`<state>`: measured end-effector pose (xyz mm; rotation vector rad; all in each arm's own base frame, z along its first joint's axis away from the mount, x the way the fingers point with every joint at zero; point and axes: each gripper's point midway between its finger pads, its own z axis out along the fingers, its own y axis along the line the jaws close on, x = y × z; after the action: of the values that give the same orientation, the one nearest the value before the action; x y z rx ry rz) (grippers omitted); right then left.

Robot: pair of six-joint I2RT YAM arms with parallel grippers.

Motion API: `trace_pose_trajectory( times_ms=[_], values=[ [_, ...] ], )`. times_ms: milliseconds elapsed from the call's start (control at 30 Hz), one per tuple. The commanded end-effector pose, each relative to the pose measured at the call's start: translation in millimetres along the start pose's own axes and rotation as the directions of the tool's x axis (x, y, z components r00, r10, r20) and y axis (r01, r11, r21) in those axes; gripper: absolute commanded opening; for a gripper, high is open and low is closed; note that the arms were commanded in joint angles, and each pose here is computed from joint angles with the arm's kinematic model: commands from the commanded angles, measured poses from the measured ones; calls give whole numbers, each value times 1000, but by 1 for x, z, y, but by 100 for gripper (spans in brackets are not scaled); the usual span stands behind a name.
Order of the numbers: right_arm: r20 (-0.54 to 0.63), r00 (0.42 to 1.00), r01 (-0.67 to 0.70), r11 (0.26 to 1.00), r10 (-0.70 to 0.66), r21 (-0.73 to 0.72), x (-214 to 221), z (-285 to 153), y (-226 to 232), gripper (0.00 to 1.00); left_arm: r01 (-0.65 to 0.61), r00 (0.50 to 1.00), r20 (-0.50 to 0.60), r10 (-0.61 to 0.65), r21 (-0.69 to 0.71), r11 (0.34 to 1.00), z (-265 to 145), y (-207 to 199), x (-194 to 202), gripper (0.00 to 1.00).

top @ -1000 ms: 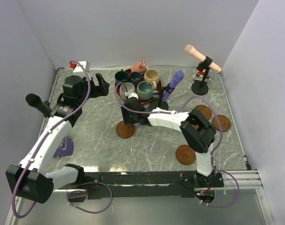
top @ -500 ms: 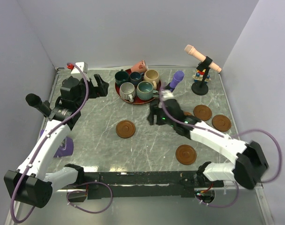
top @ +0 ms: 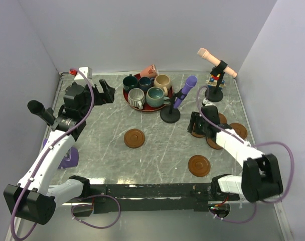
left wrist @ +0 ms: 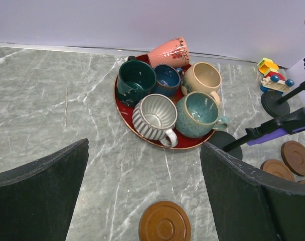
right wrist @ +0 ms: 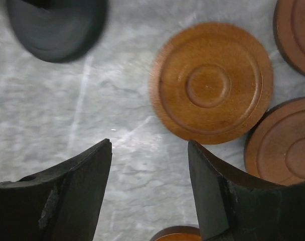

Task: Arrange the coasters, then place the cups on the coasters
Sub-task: Move the coaster to the center of the board.

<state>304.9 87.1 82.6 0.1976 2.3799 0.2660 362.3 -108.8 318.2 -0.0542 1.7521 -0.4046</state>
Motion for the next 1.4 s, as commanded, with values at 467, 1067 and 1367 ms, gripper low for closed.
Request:
trace_pose_trajectory(
  times_ms=[467,1067,1367],
  values=[
    [-110,992,57,998,-54,24,-12,42,-3,69,-2,999,43,-1,69,998,-1,-14,-12,97],
    [-254,966,-26,994,52,104,1,68,-19,70,-9,999,53,5,68,998,-5,-14,-17,97],
    [-283,958,-11,992,46,125,13,62,-25,64,-4,999,49,1,70,998,-4,-15,-15,97]
  ],
)
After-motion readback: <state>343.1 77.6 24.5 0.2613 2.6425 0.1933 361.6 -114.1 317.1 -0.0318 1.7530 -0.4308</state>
